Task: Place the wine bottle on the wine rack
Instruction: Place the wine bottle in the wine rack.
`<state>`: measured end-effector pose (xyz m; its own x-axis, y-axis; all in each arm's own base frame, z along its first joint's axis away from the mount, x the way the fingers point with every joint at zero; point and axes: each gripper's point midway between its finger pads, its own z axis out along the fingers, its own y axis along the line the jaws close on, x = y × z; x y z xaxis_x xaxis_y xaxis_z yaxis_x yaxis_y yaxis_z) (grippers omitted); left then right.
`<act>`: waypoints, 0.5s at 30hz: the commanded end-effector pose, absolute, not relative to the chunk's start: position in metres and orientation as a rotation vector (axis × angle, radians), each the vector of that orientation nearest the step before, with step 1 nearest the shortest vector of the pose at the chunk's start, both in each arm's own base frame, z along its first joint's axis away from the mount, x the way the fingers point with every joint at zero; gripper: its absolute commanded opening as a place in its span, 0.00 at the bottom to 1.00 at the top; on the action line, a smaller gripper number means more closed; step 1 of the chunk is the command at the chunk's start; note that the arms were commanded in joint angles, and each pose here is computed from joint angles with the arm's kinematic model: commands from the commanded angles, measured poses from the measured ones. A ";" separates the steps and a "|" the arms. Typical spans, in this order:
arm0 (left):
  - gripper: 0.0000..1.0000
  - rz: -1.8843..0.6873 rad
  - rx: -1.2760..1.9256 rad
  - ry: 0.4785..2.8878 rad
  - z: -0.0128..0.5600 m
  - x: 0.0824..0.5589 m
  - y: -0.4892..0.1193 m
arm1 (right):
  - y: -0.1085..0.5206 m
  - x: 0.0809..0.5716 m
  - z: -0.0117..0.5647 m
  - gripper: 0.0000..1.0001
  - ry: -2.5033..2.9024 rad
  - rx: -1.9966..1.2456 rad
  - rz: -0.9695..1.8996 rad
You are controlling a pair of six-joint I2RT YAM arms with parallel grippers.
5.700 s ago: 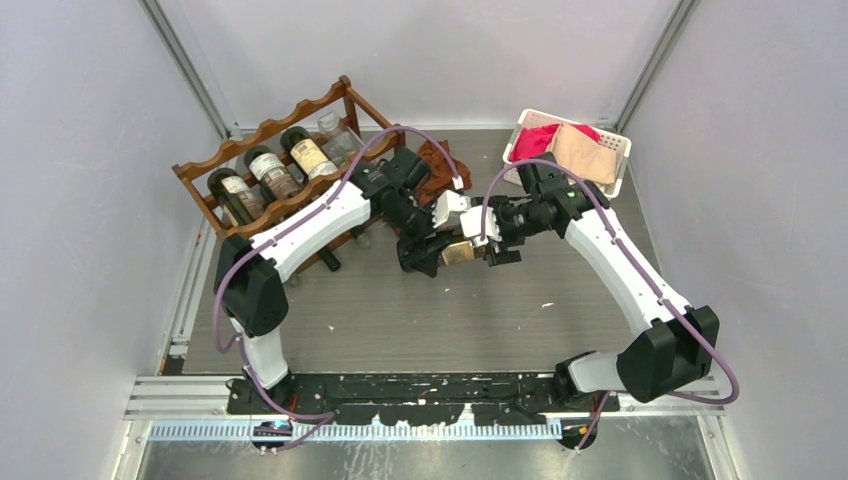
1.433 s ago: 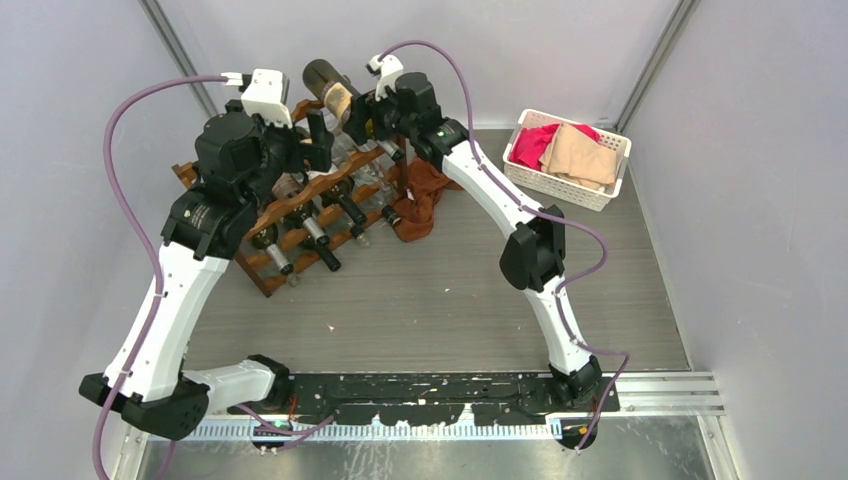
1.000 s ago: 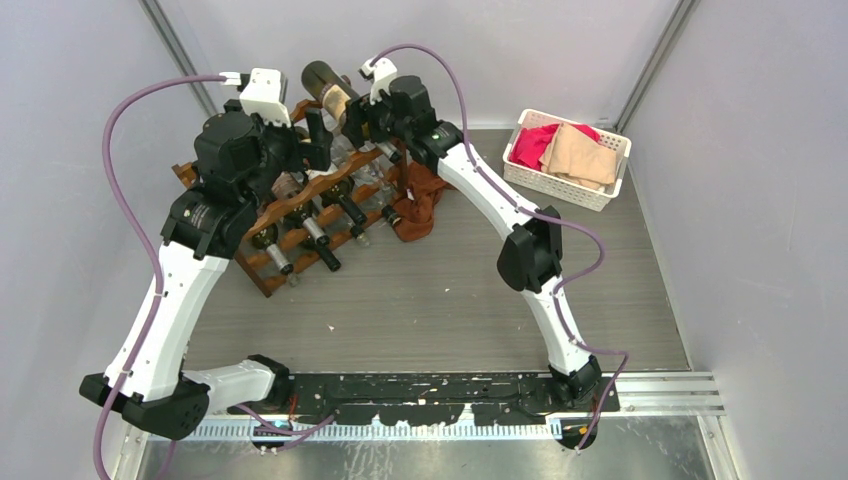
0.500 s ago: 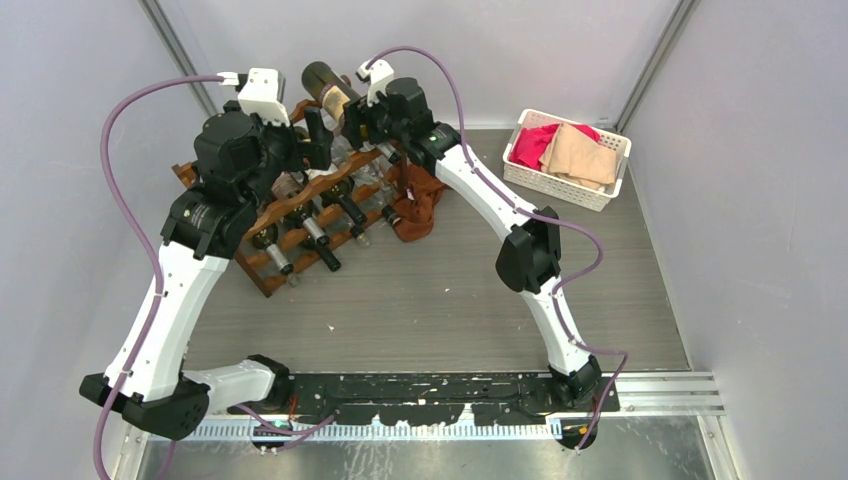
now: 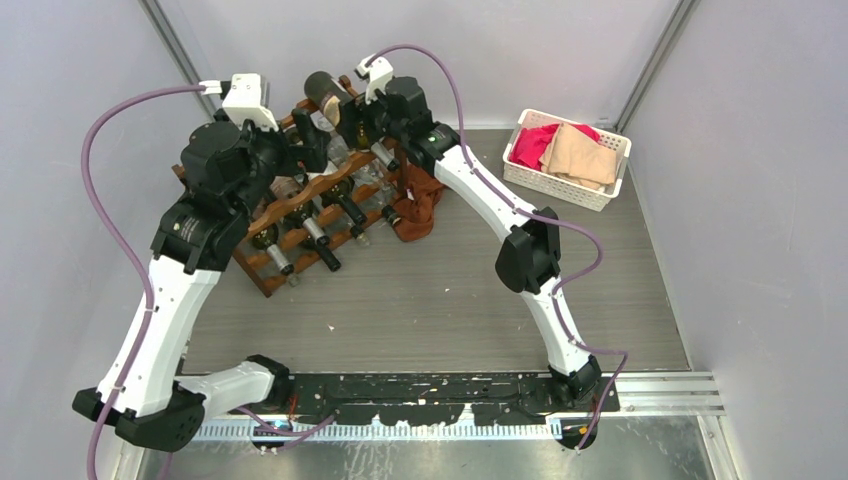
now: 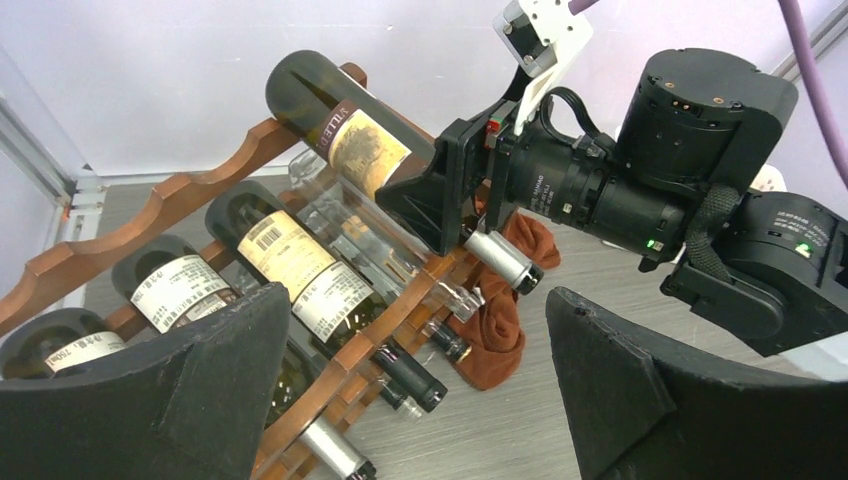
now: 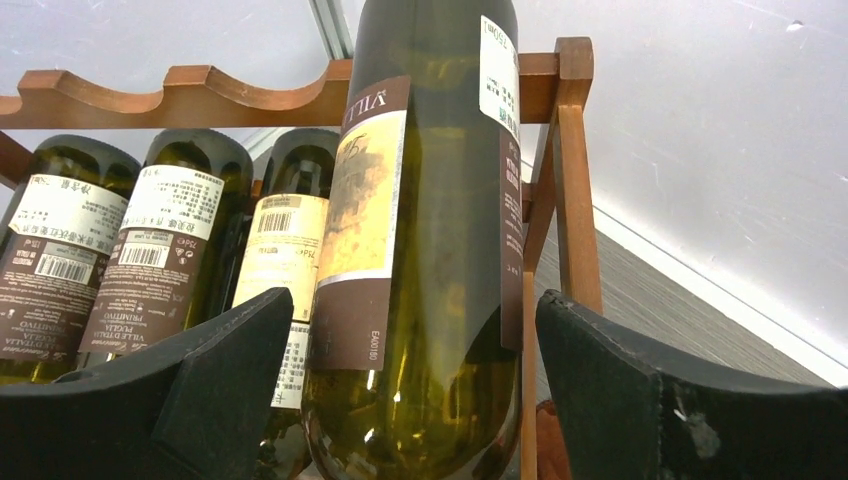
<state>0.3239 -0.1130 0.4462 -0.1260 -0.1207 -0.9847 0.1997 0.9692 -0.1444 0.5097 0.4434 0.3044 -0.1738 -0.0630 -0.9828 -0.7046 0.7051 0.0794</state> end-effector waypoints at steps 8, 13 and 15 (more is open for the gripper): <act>0.98 -0.449 -0.014 1.544 0.481 0.309 -0.121 | 0.409 0.468 0.456 1.00 1.350 -0.615 0.748; 0.99 -0.504 -0.004 1.541 0.481 0.307 -0.129 | 0.367 0.447 0.484 1.00 1.278 -0.668 0.784; 1.00 -0.521 0.008 1.562 0.478 0.307 -0.133 | 0.341 0.444 0.487 1.00 1.288 -0.668 0.812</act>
